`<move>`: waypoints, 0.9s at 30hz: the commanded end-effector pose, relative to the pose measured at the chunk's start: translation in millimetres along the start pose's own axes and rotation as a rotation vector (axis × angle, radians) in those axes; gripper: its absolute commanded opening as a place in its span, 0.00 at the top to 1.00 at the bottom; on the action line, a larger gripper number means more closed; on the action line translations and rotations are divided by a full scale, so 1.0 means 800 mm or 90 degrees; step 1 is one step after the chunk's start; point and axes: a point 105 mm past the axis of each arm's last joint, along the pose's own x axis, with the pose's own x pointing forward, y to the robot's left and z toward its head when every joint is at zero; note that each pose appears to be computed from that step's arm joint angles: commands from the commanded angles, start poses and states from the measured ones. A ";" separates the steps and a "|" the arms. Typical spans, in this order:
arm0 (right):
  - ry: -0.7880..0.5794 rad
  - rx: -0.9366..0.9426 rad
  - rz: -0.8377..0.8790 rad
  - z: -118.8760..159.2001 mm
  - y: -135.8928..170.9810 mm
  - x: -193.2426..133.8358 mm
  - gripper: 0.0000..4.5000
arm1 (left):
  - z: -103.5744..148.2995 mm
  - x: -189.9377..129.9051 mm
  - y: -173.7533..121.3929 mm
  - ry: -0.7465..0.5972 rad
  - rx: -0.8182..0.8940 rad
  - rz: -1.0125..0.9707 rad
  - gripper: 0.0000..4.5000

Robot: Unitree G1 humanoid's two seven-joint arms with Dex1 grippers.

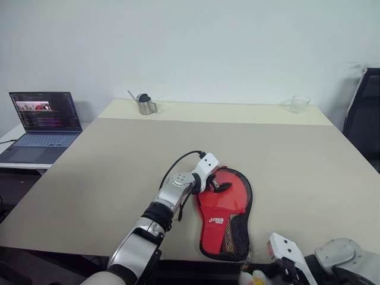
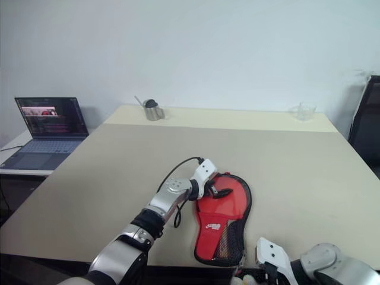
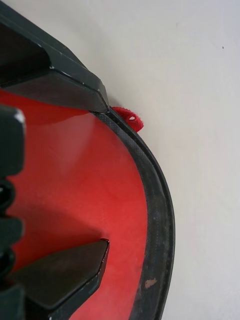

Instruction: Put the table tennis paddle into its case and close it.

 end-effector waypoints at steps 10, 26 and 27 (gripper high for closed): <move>-0.044 -0.101 -0.214 0.054 -0.069 -0.103 0.01 | 0.016 -0.038 0.022 -0.088 -0.035 -0.031 0.02; -0.023 -0.209 -0.384 0.064 -0.130 -0.270 0.01 | 0.126 -0.290 0.084 -0.068 0.101 -0.172 0.02; -0.016 -0.209 -0.390 0.062 -0.130 -0.278 0.01 | 0.128 -0.307 0.085 -0.063 0.098 -0.169 0.02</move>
